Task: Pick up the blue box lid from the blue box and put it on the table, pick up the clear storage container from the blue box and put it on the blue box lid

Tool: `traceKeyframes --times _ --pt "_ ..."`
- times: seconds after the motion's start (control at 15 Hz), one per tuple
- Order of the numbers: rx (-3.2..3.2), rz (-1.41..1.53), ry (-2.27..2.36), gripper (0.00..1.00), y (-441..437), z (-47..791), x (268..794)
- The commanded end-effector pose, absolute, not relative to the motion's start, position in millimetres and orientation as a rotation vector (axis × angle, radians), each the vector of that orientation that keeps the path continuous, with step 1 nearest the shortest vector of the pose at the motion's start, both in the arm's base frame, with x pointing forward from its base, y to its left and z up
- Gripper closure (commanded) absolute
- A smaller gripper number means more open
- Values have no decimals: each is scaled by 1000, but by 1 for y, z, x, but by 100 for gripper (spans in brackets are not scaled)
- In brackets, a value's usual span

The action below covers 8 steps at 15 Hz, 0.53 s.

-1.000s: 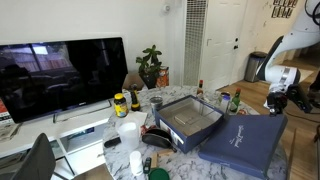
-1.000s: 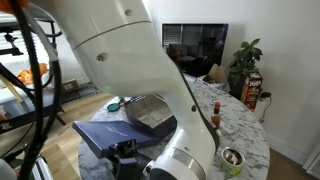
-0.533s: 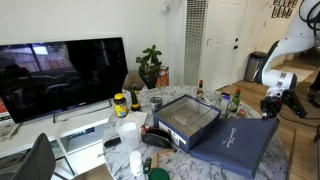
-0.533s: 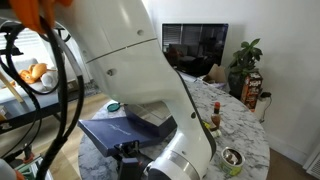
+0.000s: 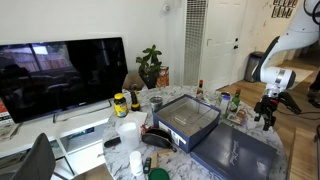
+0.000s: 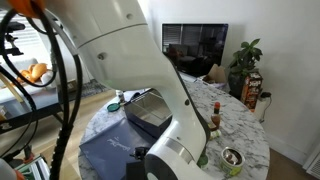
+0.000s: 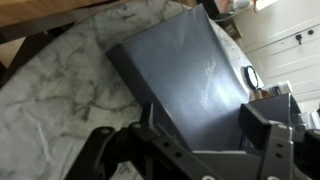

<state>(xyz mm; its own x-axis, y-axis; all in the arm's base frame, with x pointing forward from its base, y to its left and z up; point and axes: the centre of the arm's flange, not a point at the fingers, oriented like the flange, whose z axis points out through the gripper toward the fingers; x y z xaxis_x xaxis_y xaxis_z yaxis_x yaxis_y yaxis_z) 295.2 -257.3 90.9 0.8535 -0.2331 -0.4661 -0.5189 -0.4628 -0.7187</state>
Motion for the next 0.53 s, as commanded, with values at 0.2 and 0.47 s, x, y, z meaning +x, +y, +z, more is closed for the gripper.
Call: traceKeyframes --times 0.2,0.47 --pt "-2355 114 516 0 -215 155 306" --pt "-2438 -93 438 0 -174 201 343"
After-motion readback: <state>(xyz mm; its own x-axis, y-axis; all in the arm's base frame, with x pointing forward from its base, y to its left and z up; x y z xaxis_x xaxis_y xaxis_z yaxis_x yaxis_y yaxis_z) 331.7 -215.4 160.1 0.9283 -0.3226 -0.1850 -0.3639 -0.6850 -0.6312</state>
